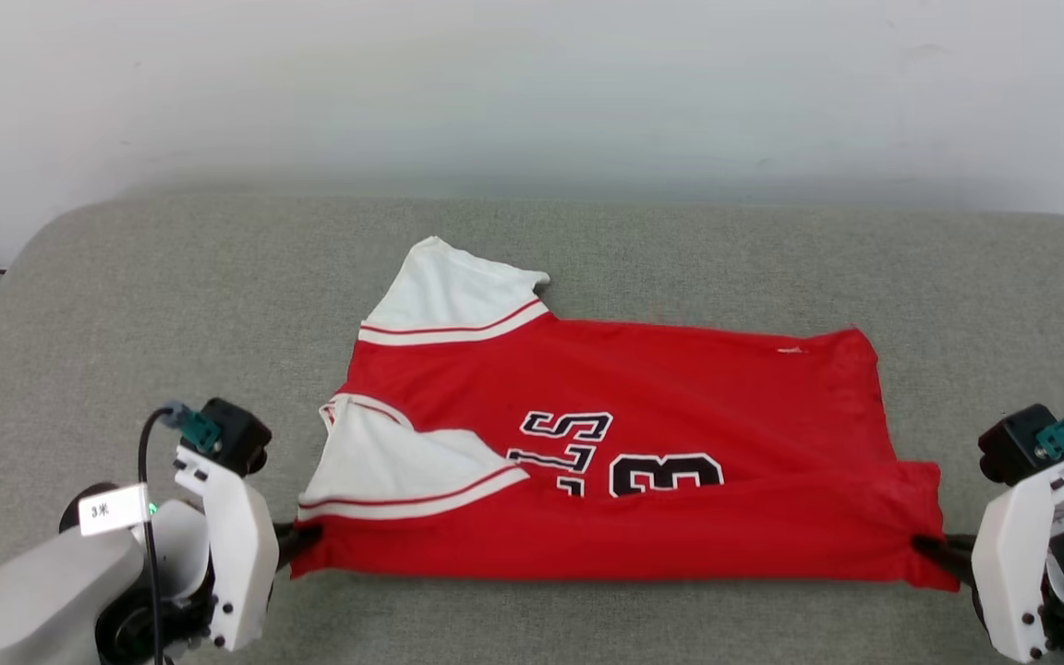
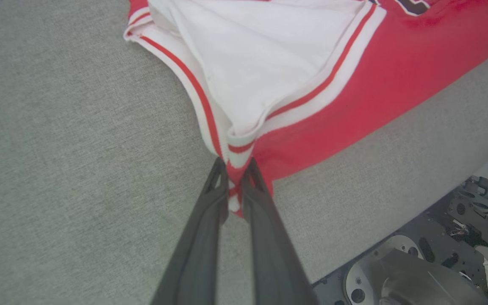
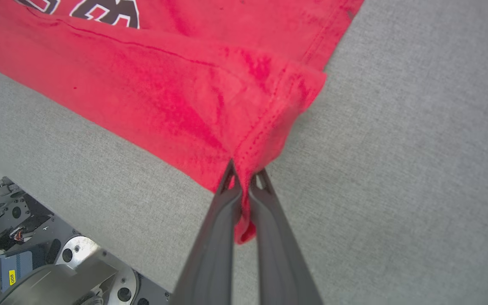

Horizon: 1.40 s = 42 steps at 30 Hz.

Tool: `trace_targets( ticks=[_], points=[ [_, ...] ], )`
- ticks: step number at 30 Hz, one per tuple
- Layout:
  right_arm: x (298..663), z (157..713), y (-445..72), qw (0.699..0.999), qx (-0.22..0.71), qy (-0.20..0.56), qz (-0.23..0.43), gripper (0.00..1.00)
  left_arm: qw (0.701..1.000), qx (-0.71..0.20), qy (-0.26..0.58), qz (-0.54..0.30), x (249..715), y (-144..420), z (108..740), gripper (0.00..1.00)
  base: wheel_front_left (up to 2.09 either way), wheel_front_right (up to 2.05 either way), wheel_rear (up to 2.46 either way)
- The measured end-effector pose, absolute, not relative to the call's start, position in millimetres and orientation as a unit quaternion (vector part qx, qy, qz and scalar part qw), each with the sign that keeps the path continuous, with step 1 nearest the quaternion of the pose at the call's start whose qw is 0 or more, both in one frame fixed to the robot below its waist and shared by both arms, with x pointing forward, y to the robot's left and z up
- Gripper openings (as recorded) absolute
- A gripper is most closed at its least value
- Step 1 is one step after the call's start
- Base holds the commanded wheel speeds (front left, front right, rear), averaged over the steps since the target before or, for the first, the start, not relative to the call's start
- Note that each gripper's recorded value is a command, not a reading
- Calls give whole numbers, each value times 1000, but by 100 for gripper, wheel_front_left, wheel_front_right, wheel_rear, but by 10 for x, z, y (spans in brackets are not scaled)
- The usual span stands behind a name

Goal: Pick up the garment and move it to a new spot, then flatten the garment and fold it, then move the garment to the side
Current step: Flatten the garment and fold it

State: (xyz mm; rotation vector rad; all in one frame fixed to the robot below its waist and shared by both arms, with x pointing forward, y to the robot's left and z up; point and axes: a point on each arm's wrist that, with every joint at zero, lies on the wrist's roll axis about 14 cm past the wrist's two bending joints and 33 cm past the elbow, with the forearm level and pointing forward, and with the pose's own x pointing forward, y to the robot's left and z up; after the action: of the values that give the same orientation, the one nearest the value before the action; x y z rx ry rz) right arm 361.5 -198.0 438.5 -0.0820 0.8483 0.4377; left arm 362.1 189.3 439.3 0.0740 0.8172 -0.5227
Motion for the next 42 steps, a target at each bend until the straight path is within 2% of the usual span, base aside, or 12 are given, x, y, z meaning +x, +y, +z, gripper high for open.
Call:
trace_targets(
  ticks=[10,21,22,23,24,31,36,42],
  points=[
    [3313,4227,-2090,872,-29,447,198,0,868,16,431,-245,3261,1900,4167,0,0,0,0],
    [3219,3825,-2043,848,-8,497,182,0,851,-11,476,-223,3184,1944,3806,0,0,0,0],
    [3224,3811,-2033,850,-6,495,181,12,853,-10,473,-219,3199,1961,3793,24,0,0,0],
    [3231,3807,-2014,852,-1,492,180,49,856,-8,469,-218,3213,1968,3790,82,0,0,0],
    [3254,3823,-1994,857,4,483,180,100,859,-10,464,-217,3228,1963,3800,100,0,0,0],
    [3419,4100,-2003,901,21,398,169,100,883,-5,419,-211,3306,2055,3993,100,0,0,0],
    [3594,4422,-2026,940,17,302,157,100,914,11,353,-201,3510,2115,4285,100,0,0,0],
    [3815,4919,-2135,982,15,150,113,100,949,40,254,-181,3927,2148,4704,100,0,0,0]
  ],
)
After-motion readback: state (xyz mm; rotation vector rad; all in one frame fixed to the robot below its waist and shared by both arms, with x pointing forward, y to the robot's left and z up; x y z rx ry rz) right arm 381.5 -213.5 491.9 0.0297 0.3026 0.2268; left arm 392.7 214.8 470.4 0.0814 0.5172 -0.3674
